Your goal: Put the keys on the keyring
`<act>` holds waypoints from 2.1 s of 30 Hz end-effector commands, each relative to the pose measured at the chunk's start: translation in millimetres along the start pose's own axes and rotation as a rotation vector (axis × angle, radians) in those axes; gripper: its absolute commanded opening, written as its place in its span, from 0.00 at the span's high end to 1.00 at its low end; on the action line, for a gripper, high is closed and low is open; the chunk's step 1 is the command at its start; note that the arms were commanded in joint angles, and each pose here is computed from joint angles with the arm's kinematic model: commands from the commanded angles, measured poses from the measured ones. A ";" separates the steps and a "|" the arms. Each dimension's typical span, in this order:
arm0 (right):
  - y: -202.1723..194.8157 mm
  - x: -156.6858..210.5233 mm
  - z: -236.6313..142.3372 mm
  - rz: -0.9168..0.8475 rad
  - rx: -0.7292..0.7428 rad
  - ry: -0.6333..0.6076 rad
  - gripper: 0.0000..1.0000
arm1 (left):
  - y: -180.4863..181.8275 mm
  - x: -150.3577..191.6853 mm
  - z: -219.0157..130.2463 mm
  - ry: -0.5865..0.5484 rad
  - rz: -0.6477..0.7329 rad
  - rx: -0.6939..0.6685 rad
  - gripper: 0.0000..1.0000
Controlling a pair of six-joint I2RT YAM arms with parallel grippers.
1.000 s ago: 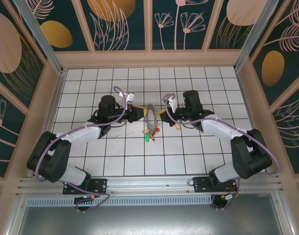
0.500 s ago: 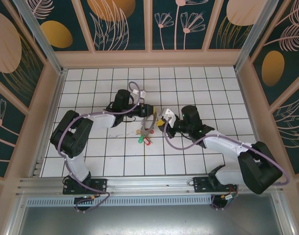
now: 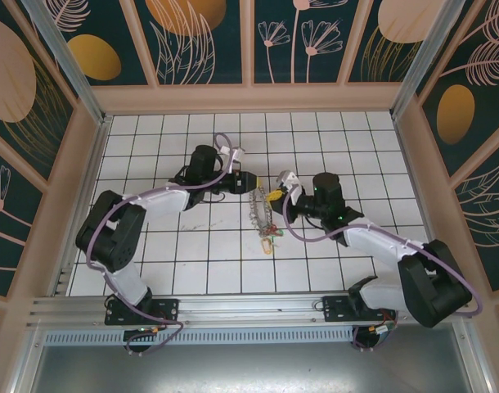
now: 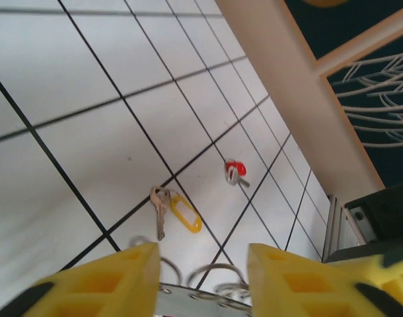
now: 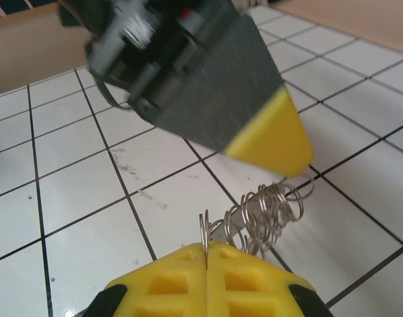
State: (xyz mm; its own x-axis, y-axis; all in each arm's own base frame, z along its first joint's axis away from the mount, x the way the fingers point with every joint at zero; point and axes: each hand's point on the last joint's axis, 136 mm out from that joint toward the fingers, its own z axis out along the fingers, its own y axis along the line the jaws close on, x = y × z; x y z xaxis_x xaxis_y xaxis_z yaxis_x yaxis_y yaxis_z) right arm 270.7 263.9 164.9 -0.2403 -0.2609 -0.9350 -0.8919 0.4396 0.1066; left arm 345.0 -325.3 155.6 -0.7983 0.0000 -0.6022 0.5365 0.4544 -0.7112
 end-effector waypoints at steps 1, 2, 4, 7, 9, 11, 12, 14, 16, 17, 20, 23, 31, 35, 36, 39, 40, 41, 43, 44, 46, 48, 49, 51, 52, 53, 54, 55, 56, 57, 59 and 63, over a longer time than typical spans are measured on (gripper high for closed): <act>-14.9 -3.3 4.1 0.100 0.042 0.059 1.00 | -8.0 -4.6 -19.5 -0.053 0.073 -0.059 0.54; -17.0 -2.7 4.5 0.132 0.045 0.067 1.00 | -9.9 -5.4 -24.8 -0.070 0.091 -0.068 0.53; -18.9 -4.8 5.7 0.178 0.051 0.064 1.00 | -14.6 -4.7 -34.7 -0.103 0.127 -0.087 0.52; -27.2 -9.0 7.4 0.259 0.090 0.048 1.00 | -19.9 4.0 -45.2 -0.133 0.181 -0.124 0.46; -32.7 -11.3 8.6 0.307 0.114 0.046 1.00 | -23.1 15.9 -45.5 -0.133 0.191 -0.130 0.44; -36.0 -13.7 9.4 0.341 0.128 0.043 1.00 | -26.9 27.7 -39.0 -0.118 0.197 -0.133 0.43; -36.6 -14.3 9.9 0.354 0.130 0.041 1.00 | -29.5 33.9 -33.4 -0.106 0.203 -0.135 0.43; -35.6 -17.8 10.2 0.366 0.120 0.031 1.00 | -33.6 45.1 -21.2 -0.083 0.222 -0.145 0.42; -35.6 -18.4 10.7 0.376 0.118 0.031 1.00 | -33.5 52.3 -11.7 -0.065 0.235 -0.174 0.41; -35.6 -18.7 10.8 0.380 0.118 0.033 1.00 | -31.5 54.4 -9.0 -0.065 0.237 -0.187 0.40; -35.1 -19.8 11.8 0.395 0.112 0.036 1.00 | -26.2 58.3 -1.1 -0.065 0.253 -0.216 0.39; -33.8 -21.1 13.2 0.411 0.095 0.038 1.00 | -21.8 66.4 11.7 -0.017 0.271 -0.236 0.39; -29.7 -16.9 11.2 0.382 0.081 0.065 1.00 | 0.6 70.4 18.3 0.017 0.339 -0.338 0.50; -21.8 -0.3 7.0 0.276 0.057 0.144 1.00 | 11.8 72.6 10.7 0.028 0.387 -0.404 0.69; -18.3 5.1 6.3 0.256 0.041 0.169 1.00 | 13.7 74.1 10.5 0.035 0.393 -0.410 0.72; -14.7 18.9 4.1 0.218 0.031 0.245 1.00 | 15.4 75.0 12.7 0.056 0.413 -0.414 0.81; -16.1 21.7 3.5 0.215 0.039 0.265 1.00 | 15.0 74.6 14.0 0.062 0.418 -0.413 0.83; -17.2 24.6 2.5 0.217 0.047 0.281 1.00 | 14.4 74.5 15.4 0.069 0.425 -0.408 0.83; -18.4 26.7 1.7 0.217 0.054 0.300 1.00 | 12.6 73.5 17.0 0.075 0.437 -0.402 0.84; -18.8 27.7 1.2 0.218 0.060 0.313 1.00 | 12.1 73.2 17.7 0.078 0.443 -0.400 0.84; -20.7 28.8 1.6 0.209 0.083 0.343 1.00 | 11.2 72.7 17.9 0.093 0.466 -0.399 0.85; -19.5 25.1 3.3 0.188 0.093 0.355 1.00 | 9.1 75.3 19.2 0.123 0.500 -0.385 0.85; -18.8 20.3 5.1 0.179 0.090 0.346 1.00 | 7.6 77.1 20.2 0.139 0.513 -0.373 0.85; -19.6 8.0 7.9 0.168 0.090 0.309 1.00 | 3.1 80.7 22.5 0.169 0.532 -0.342 0.86; -19.0 1.2 9.6 0.159 0.079 0.285 1.00 | 0.6 81.9 23.6 0.181 0.539 -0.325 0.86; -14.3 -5.7 13.1 0.140 0.063 0.260 1.00 | -2.2 83.8 24.7 0.192 0.545 -0.306 0.86; -13.3 -10.2 14.9 0.131 0.059 0.238 1.00 | -5.4 84.8 25.0 0.197 0.551 -0.289 0.86; -15.1 -13.3 15.9 0.120 0.067 0.218 1.00 | -8.0 85.6 25.6 0.202 0.555 -0.273 0.87; -19.5 -16.5 15.9 0.107 0.090 0.201 1.00 | -10.1 87.0 26.1 0.211 0.557 -0.260 0.87; -22.7 -18.1 15.5 0.097 0.107 0.192 1.00 | -11.0 87.9 26.1 0.219 0.562 -0.254 0.88; -25.2 -22.7 13.4 0.069 0.118 0.165 1.00 | -10.6 91.4 25.0 0.242 0.573 -0.251 0.89; -16.8 -29.3 13.2 0.054 0.069 0.157 1.00 | -3.3 92.7 19.9 0.277 0.606 -0.295 0.90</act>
State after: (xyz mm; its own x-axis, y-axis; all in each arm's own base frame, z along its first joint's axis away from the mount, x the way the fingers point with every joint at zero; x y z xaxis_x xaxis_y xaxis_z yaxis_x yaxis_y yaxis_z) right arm 295.9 266.7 164.7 -0.4374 -0.3788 -0.8156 -0.8118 0.5564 0.1769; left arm 292.2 -341.2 105.9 -0.4660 0.4486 -0.7626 0.7908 0.5978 -0.1316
